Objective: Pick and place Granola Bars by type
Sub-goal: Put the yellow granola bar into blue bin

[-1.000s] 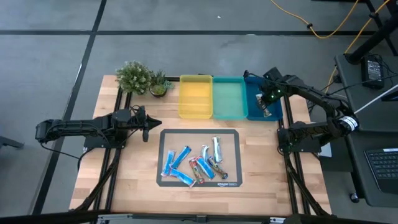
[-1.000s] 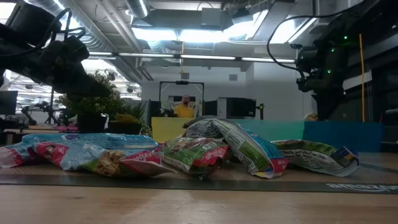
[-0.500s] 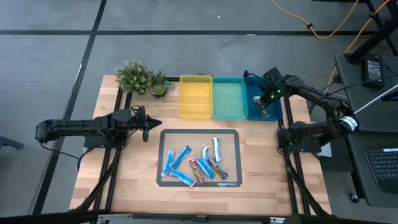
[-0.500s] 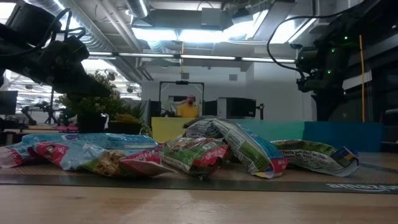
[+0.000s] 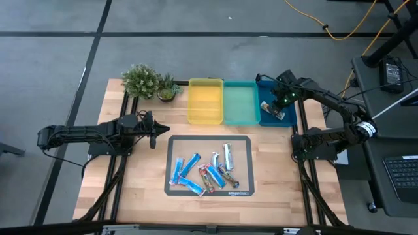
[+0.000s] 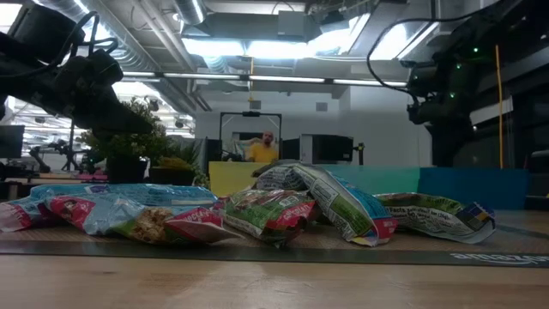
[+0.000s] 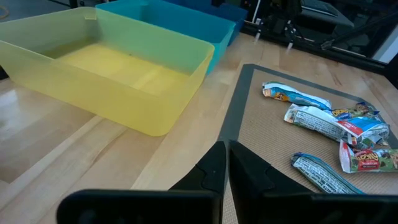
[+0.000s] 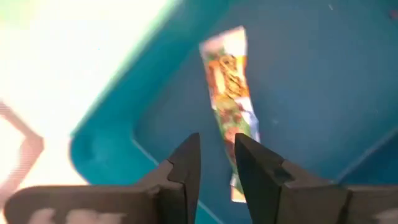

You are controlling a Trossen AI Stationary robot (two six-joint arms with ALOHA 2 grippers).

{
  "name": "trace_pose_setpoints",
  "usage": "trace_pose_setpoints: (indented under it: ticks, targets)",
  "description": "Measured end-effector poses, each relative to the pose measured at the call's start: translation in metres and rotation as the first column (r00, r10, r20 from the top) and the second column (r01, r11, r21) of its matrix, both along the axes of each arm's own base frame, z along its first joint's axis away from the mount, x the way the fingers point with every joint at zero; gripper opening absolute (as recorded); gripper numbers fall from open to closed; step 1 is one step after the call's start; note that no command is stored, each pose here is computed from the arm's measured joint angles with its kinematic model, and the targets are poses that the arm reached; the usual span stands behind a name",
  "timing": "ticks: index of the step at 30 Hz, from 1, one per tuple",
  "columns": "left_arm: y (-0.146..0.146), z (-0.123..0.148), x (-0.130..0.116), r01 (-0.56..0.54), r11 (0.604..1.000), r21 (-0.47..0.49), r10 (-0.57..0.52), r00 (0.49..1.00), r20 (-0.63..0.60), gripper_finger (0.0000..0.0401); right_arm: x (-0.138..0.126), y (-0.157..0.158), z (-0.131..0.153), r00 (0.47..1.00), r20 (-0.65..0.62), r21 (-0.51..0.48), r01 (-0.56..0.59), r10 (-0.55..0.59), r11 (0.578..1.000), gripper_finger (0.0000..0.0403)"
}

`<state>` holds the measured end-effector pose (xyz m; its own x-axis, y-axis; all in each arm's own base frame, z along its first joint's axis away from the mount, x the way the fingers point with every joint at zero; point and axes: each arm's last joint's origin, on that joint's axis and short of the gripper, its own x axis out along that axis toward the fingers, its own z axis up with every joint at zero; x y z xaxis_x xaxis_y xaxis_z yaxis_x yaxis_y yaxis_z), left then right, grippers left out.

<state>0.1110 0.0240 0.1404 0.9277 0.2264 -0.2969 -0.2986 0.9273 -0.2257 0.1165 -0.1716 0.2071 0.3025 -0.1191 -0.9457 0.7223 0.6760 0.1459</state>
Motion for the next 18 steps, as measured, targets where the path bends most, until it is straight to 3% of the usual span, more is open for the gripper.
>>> trace_pose_setpoints:
  ticks: [3, 8, 13, 18]
  targets:
    - [0.000, 0.000, 0.000, 0.000, 1.000, 0.000, 0.000, 1.000, 0.000, 0.0010, 0.009, 0.002, 0.012, 0.998, 0.039, -0.020, -0.054, 0.055, 0.998, 0.0104]
    - [0.000, 0.000, 0.000, 0.000, 1.000, 0.000, 0.000, 1.000, 0.000, 0.0013, 0.036, 0.010, 0.047, 0.960, 0.103, -0.129, -0.247, 0.261, 0.960, 0.0104]
    - [0.000, 0.000, 0.000, 0.000, 1.000, 0.000, 0.000, 1.000, 0.000, 0.0010, 0.063, 0.027, 0.088, 0.885, 0.117, -0.258, -0.411, 0.450, 0.875, 0.0104]
    - [0.000, 0.000, 0.000, 0.000, 1.000, 0.000, 0.000, 1.000, 0.000, 0.0009, 0.081, 0.047, 0.120, 0.781, 0.117, -0.375, -0.538, 0.614, 0.755, 0.0104]
